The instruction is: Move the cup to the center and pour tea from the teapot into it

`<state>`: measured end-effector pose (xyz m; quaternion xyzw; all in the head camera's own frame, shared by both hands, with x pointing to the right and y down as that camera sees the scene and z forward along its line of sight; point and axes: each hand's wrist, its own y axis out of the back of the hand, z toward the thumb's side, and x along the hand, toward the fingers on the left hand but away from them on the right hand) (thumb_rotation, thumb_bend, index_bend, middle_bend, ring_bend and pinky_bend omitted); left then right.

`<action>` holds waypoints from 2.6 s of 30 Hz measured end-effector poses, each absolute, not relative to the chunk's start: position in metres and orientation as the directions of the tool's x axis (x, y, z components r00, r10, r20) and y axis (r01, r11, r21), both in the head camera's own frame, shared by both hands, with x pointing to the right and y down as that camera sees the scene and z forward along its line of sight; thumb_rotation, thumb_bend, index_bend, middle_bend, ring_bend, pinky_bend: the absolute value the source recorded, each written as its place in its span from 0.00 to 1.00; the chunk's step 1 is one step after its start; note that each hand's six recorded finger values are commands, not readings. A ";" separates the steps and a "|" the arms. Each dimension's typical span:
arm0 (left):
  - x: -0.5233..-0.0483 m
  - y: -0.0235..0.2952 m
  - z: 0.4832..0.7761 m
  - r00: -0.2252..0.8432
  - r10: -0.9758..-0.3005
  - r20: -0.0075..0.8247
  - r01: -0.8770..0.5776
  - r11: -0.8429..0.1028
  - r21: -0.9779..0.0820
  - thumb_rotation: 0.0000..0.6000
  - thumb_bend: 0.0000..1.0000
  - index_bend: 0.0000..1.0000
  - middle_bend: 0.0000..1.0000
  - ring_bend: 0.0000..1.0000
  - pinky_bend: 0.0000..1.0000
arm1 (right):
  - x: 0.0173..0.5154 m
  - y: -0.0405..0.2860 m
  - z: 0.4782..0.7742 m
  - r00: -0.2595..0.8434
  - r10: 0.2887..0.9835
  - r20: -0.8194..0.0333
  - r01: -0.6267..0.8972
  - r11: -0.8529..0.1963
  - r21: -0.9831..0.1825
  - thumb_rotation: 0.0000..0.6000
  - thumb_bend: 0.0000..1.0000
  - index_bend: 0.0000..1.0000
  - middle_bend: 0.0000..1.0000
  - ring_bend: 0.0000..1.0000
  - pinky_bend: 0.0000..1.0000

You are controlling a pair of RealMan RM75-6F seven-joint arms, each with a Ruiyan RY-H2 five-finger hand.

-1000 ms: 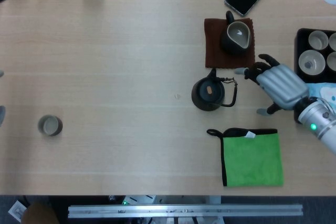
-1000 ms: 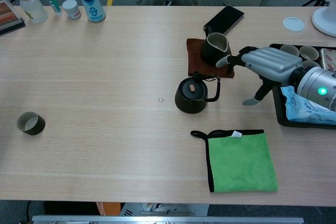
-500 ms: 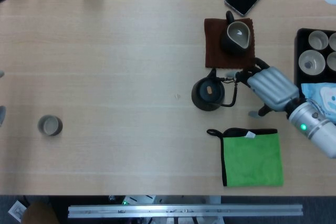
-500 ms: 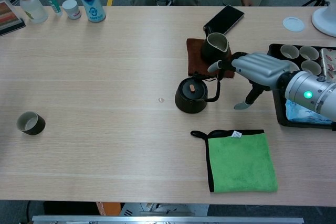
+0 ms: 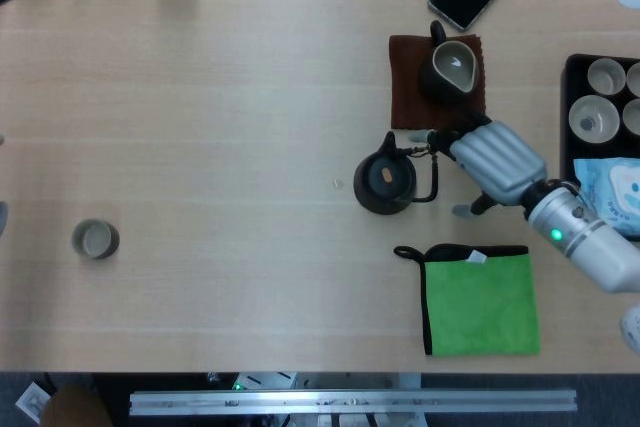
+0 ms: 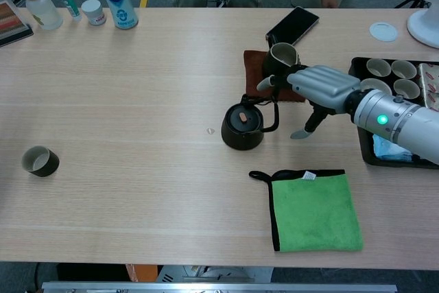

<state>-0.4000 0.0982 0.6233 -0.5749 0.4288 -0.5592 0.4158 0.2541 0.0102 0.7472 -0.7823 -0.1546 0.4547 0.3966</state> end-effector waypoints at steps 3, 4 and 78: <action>-0.401 0.098 0.622 0.004 -0.959 0.285 -0.027 -0.285 -0.958 1.00 0.34 0.21 0.19 0.11 0.03 | 0.245 0.005 0.747 0.551 0.605 -0.574 -0.109 -0.630 -0.769 1.00 0.00 0.18 0.33 0.20 0.08; -0.401 0.098 0.622 0.003 -0.959 0.283 -0.026 -0.283 -0.959 1.00 0.34 0.21 0.19 0.11 0.03 | 0.242 0.004 0.747 0.555 0.605 -0.571 -0.108 -0.628 -0.770 1.00 0.00 0.18 0.33 0.20 0.08; -0.407 0.108 0.628 -0.008 -0.950 0.311 -0.045 -0.310 -0.950 1.00 0.34 0.21 0.19 0.11 0.03 | 0.231 -0.016 0.720 0.509 0.718 -0.475 -0.140 -0.475 -0.868 1.00 0.00 0.18 0.33 0.20 0.08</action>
